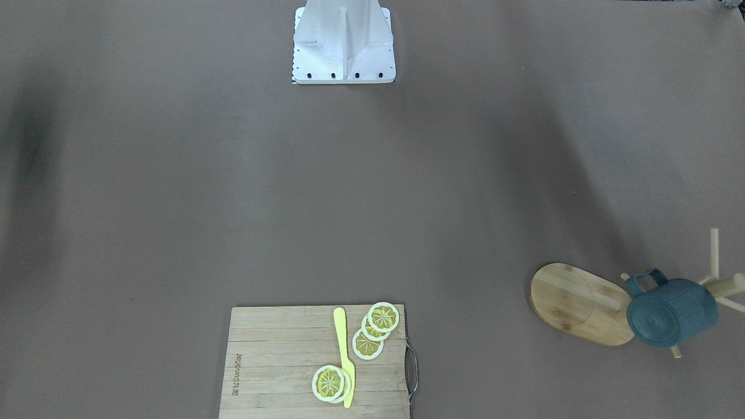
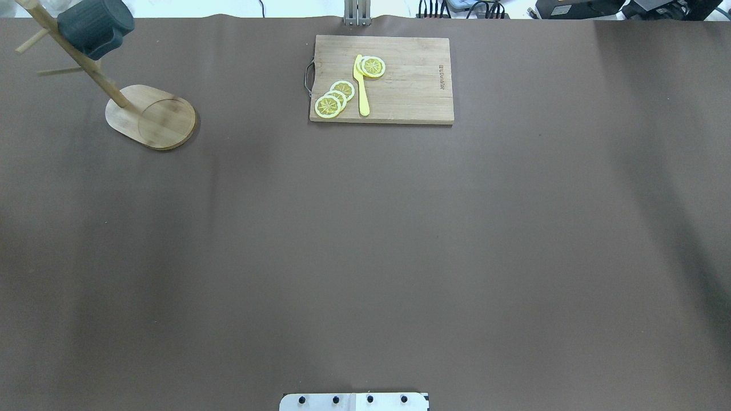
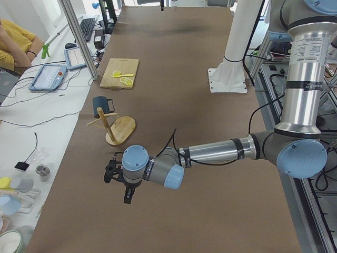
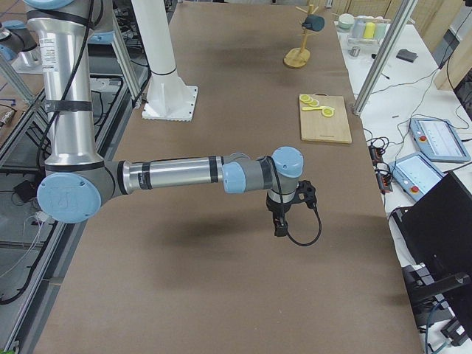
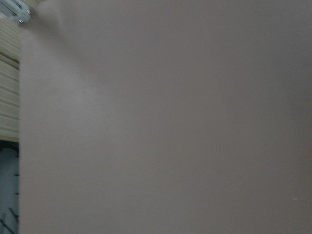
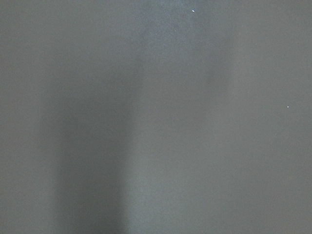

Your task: Hang cup on storage rack

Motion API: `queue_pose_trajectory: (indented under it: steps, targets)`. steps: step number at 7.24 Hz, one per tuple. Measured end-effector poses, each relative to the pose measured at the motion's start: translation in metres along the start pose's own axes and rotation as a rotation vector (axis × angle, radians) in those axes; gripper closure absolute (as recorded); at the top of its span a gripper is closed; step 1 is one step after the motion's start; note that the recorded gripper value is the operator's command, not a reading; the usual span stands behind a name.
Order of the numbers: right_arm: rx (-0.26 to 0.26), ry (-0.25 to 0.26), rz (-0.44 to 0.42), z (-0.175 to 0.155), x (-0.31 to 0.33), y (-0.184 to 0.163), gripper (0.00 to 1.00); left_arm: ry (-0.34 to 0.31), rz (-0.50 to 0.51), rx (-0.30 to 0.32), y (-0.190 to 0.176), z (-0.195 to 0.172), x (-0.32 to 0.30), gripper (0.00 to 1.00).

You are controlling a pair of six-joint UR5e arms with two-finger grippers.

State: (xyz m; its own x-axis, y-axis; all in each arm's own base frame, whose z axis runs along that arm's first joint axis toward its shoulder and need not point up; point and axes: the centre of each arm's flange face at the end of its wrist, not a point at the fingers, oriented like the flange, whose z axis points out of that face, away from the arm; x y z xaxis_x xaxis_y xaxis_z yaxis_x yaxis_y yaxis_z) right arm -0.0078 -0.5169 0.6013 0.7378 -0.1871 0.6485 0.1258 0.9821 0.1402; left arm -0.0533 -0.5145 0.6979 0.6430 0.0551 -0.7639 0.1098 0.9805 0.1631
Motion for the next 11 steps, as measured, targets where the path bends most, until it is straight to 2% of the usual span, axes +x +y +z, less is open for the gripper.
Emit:
queue_pose_trajectory:
  steps: [1, 2, 3, 4, 5, 7, 9, 11]
  targets:
    - [0.0, -0.016, 0.003, 0.0, -0.002, 0.0, 0.0, 0.091, -0.091, -0.022, 0.002, -0.003, 0.012, 0.02]
    - [0.001, -0.027, 0.005, -0.001, -0.003, 0.0, 0.0, 0.132, -0.16, -0.029, 0.004, -0.009, 0.022, 0.02]
    - [0.001, -0.037, 0.005, -0.001, -0.005, 0.0, 0.0, 0.145, -0.19, -0.029, 0.007, -0.013, 0.029, 0.02]
    - [0.003, -0.042, 0.004, -0.002, -0.006, 0.0, 0.0, 0.145, -0.175, -0.025, 0.011, -0.015, 0.032, 0.02]
    - [0.006, -0.043, 0.001, -0.003, -0.007, -0.001, 0.0, 0.127, -0.116, -0.018, 0.015, -0.015, 0.033, 0.02]
    - [0.007, -0.037, -0.002, -0.003, -0.007, 0.0, 0.0, 0.048, 0.019, -0.012, 0.026, -0.008, 0.02, 0.02]
    - [0.009, -0.034, -0.004, -0.004, -0.007, 0.0, 0.0, 0.005, 0.05, -0.015, 0.032, -0.004, 0.012, 0.02]
    - [0.009, -0.033, -0.003, -0.004, -0.006, 0.0, 0.0, -0.001, 0.043, -0.02, 0.036, -0.003, 0.009, 0.02]
